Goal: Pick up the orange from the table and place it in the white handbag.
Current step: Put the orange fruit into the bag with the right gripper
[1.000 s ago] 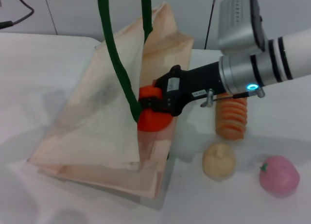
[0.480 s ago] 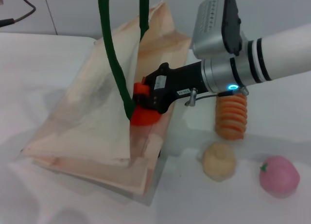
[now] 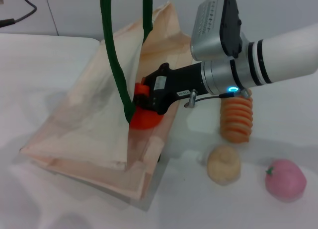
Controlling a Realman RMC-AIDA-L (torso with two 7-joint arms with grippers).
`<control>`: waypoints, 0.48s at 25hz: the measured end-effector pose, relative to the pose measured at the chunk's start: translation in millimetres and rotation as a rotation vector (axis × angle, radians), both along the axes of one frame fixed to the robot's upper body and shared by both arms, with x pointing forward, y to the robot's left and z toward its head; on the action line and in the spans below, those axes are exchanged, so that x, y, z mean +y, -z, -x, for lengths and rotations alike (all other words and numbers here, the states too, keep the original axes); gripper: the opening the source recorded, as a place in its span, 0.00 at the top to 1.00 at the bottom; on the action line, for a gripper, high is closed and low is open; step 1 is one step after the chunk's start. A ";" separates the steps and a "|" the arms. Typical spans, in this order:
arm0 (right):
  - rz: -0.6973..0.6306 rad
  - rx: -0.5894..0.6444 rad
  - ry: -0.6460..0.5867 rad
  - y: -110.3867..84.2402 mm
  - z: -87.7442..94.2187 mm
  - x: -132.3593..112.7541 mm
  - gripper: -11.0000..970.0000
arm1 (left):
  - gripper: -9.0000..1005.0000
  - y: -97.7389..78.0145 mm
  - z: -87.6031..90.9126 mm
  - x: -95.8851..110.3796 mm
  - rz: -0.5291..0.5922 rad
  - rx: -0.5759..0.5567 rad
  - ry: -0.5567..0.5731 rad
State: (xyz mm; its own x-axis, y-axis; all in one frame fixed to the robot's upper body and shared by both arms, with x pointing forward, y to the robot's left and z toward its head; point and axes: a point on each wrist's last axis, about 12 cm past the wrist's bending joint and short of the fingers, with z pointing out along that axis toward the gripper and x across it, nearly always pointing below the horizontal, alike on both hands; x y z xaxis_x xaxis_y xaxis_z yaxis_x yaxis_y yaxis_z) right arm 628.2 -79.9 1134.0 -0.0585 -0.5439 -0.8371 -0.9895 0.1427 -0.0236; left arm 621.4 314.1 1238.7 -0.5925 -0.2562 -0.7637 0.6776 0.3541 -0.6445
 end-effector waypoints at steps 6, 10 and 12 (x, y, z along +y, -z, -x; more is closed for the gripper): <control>-0.001 -0.001 -0.001 -0.8 -0.3 -0.5 0.79 | 0.87 0.4 0.3 0.4 0.000 0.001 -0.001; -0.002 0.000 -0.004 -1.1 -0.1 -0.6 0.69 | 0.87 1.0 0.7 1.0 0.000 0.002 -0.002; -0.002 -0.001 -0.005 -1.3 -0.2 -0.7 0.63 | 0.87 1.1 0.8 1.1 0.000 0.003 -0.003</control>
State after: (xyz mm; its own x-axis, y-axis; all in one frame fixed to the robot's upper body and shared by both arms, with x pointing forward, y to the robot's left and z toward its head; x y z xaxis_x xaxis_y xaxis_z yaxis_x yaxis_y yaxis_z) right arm 628.4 -80.6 1135.3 -0.0546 -0.5428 -0.8381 -0.9902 0.1374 -0.0244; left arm 620.6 315.2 1237.6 -0.5939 -0.2579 -0.7621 0.6749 0.3560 -0.6464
